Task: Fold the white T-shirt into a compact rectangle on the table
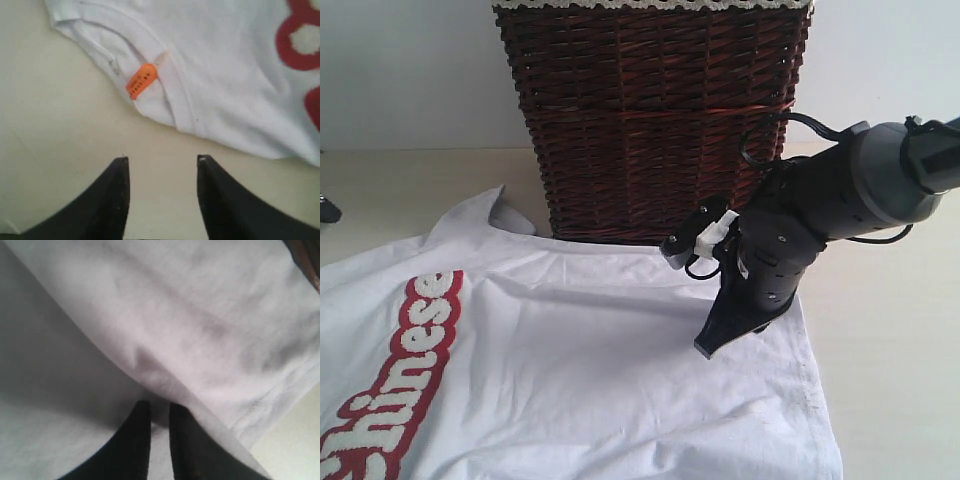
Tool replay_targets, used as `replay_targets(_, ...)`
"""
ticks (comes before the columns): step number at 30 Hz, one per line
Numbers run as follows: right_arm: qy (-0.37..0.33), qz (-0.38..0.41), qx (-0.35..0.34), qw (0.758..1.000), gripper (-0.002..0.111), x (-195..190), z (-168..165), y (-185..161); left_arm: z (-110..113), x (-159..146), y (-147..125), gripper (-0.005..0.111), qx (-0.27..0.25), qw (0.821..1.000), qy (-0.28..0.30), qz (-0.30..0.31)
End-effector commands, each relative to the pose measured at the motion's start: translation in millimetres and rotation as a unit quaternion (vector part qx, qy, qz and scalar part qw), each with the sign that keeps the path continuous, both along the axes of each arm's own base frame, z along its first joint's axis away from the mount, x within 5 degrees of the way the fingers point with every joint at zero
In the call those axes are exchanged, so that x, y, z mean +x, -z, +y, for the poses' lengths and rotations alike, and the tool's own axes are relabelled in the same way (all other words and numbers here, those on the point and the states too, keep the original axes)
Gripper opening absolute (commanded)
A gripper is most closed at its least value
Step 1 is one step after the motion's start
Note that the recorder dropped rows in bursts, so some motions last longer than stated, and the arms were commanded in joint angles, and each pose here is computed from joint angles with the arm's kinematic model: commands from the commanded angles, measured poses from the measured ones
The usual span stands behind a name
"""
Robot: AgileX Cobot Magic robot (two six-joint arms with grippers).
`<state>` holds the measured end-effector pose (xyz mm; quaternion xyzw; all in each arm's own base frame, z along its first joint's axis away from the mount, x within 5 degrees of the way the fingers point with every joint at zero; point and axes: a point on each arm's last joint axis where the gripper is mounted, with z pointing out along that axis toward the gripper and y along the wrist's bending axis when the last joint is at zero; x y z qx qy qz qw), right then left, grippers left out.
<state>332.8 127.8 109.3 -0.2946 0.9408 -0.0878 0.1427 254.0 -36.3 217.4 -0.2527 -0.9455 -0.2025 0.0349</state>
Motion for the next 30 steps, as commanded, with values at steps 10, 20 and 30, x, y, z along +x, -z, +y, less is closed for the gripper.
replay_targets(10, -0.014, -0.004, 0.000, 1.000, 0.032, 0, -2, -4, 47, 61, 68, 0.045, 0.058, 0.940, 0.327, 0.071)
replay_targets(20, -0.010, -0.001, 0.000, 1.000, 0.034, 0, -2, -3, 81, 79, 71, 0.027, 0.014, 0.958, 0.287, -0.001)
replay_targets(30, -0.011, -0.002, 0.001, 1.000, 0.034, 0, -2, -3, 48, 87, 30, 0.003, -0.203, 0.945, 0.258, 0.008)
